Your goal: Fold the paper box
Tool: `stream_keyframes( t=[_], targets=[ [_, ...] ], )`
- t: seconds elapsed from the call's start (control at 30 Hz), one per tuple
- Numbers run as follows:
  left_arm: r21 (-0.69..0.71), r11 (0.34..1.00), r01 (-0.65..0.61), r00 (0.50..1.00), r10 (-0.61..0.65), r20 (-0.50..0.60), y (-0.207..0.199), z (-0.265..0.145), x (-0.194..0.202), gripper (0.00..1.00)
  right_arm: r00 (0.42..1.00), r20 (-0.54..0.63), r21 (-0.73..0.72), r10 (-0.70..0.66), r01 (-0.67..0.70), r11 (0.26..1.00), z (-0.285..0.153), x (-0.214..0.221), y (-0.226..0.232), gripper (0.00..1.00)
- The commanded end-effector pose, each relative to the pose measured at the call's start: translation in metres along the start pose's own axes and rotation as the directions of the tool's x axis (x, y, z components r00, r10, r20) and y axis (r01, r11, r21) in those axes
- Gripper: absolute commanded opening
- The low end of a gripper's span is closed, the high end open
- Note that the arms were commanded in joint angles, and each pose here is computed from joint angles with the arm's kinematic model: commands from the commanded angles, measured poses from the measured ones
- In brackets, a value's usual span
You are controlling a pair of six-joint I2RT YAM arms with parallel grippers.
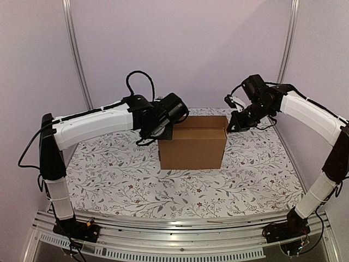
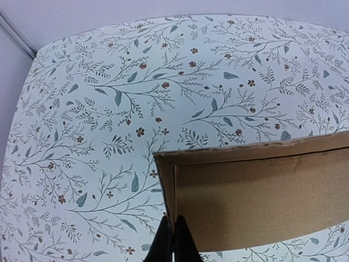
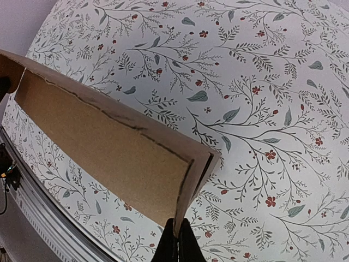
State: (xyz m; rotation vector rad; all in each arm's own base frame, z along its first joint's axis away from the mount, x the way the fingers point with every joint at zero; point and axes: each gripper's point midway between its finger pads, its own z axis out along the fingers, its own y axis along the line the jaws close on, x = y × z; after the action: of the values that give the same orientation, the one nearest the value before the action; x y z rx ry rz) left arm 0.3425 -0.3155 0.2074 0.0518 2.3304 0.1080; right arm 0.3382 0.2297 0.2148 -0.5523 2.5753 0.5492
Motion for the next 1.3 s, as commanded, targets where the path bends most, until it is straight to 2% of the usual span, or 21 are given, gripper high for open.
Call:
stream_keyframes(
  t=[0.0, 0.5, 0.87, 1.27],
  targets=[
    [0.007, 0.999, 0.031, 1.000, -0.031, 0.004, 0.001, -0.005, -0.005, 0.00, 0.999, 0.052, -0.040, 0.009, -0.007, 0.999, 0.006, -0.022, 0.015, 0.00],
    [-0.020, 0.999, 0.044, 0.999, -0.044, 0.022, 0.011, -0.008, -0.008, 0.00, 0.999, 0.049, 0.002, -0.002, 0.002, 1.000, 0.023, -0.029, 0.020, 0.00],
    [-0.016, 0.999, 0.029, 0.999, -0.028, 0.024, 0.013, -0.011, -0.009, 0.00, 0.995, 0.056, 0.095, -0.087, 0.081, 0.992, 0.020, -0.030, 0.015, 0.00],
    [-0.021, 1.000, 0.017, 1.000, -0.017, 0.017, 0.015, -0.010, -0.005, 0.00, 0.993, 0.039, 0.116, -0.112, 0.107, 0.987, 0.021, -0.025, 0.014, 0.00]
  ],
)
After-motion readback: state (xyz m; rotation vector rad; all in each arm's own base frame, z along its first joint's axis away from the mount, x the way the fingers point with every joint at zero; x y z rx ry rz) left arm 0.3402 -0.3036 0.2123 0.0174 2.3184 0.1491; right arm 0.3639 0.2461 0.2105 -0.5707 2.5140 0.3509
